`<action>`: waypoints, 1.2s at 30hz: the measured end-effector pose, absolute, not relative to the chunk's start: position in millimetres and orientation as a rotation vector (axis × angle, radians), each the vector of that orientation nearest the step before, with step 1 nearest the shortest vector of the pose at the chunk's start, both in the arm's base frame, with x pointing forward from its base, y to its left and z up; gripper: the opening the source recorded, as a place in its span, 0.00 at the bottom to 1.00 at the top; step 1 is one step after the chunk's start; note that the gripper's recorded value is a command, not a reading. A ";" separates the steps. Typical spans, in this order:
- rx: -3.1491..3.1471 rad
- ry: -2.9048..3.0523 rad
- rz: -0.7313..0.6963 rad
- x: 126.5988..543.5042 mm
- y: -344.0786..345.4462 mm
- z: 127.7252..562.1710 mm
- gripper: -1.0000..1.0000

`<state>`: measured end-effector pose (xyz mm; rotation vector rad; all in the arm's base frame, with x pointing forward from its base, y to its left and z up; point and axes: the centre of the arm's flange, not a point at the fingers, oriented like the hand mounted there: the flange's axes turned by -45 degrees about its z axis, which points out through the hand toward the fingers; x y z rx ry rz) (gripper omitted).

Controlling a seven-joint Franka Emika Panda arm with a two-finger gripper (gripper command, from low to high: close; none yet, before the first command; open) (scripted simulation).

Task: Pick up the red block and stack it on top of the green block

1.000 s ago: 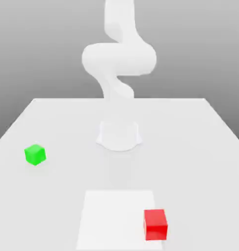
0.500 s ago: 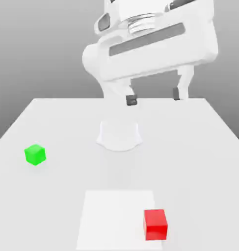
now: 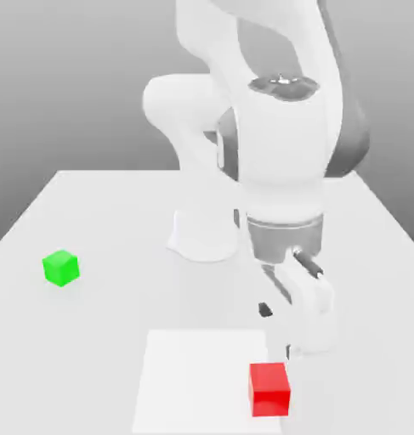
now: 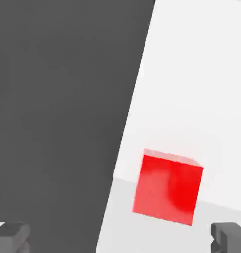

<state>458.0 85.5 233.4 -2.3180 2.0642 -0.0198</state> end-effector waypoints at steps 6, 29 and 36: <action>-2.267 2.173 -0.001 451.4 87.0 159.3 0.50; -1.590 2.757 -0.099 365.5 -186.4 257.2 0.00; -1.084 2.989 -0.064 234.8 -280.9 261.0 0.00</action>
